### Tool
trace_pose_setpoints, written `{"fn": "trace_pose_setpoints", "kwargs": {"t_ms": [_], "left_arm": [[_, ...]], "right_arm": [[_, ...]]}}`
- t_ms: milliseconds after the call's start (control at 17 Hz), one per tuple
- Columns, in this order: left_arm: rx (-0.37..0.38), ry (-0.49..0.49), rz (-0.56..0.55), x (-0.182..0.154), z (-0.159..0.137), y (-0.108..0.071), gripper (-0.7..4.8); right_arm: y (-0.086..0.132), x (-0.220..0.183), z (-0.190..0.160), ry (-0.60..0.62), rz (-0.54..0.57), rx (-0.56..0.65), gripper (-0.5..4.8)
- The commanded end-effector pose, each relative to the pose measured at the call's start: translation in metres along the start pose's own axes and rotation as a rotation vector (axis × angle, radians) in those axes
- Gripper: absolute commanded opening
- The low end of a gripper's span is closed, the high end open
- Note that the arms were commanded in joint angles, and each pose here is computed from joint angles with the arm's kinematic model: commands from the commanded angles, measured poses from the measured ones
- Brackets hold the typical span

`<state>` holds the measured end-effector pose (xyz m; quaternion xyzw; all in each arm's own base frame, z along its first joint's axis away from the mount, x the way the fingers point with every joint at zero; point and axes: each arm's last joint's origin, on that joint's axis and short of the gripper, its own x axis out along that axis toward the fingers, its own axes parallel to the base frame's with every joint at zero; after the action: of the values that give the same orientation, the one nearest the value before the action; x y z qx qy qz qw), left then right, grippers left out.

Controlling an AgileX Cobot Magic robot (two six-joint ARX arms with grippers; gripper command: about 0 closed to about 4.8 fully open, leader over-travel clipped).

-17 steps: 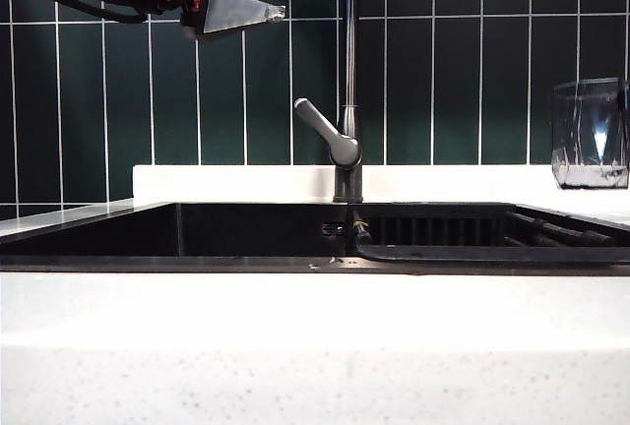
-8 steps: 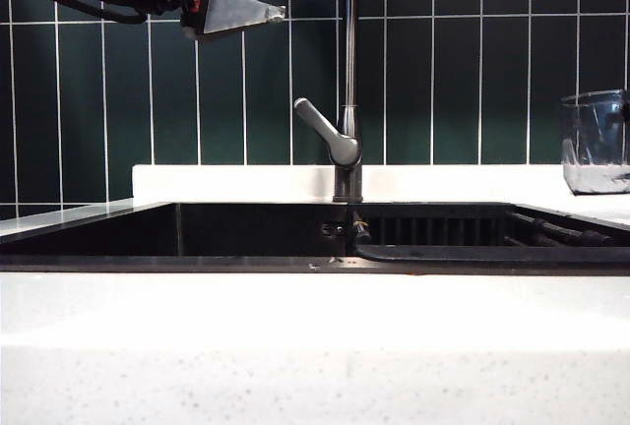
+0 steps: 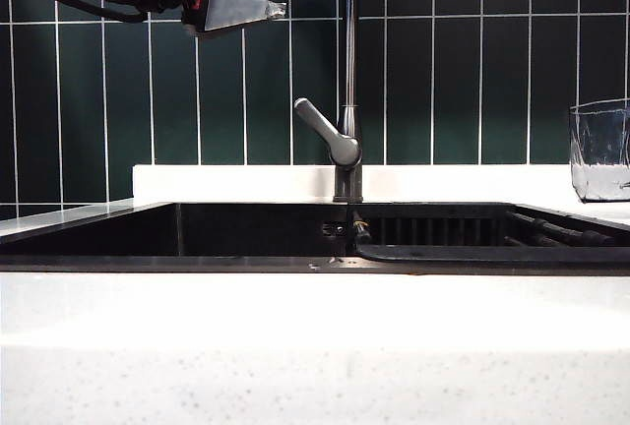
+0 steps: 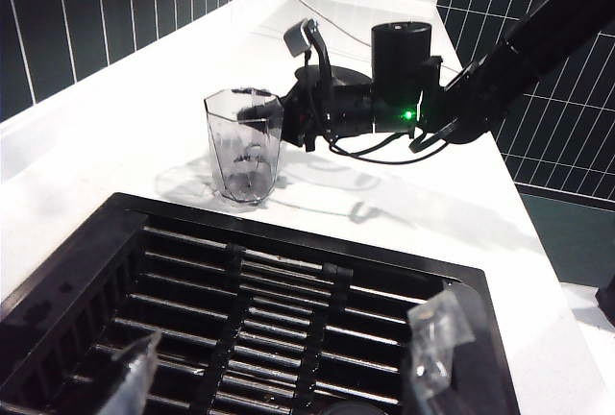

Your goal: Pick up the mug next to the sink, go to the faucet to get some water, pour the water into the sink, and finally put the mug back to its place.

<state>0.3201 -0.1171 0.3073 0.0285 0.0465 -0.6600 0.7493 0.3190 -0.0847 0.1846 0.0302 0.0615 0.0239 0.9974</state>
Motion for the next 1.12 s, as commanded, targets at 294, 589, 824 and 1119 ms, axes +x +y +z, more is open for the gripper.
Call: {"fn": "trace_pose_setpoints", "kwargs": {"t_ms": [294,589,824,1119], "left_arm": [[0.013,-0.008,-0.006,0.0004,0.0023,-0.0010,3.35],[0.016,-0.009,-0.005,0.0004,0.0026,-0.0009,3.35],[0.021,-0.011,-0.005,0.0004,0.0030,-0.0008,3.35],[0.020,-0.011,-0.006,0.0005,0.0029,-0.0009,3.35]], "right_arm": [[-0.0016,0.0072,-0.0075,-0.041,0.050,-0.015,-0.06],[-0.0022,0.0069,-0.0067,-0.049,0.049,-0.018,-0.06],[-0.0020,0.0069,-0.0066,-0.050,0.059,-0.022,-0.06],[-0.0025,0.0083,-0.0101,-0.044,0.061,-0.020,-0.06]]}}
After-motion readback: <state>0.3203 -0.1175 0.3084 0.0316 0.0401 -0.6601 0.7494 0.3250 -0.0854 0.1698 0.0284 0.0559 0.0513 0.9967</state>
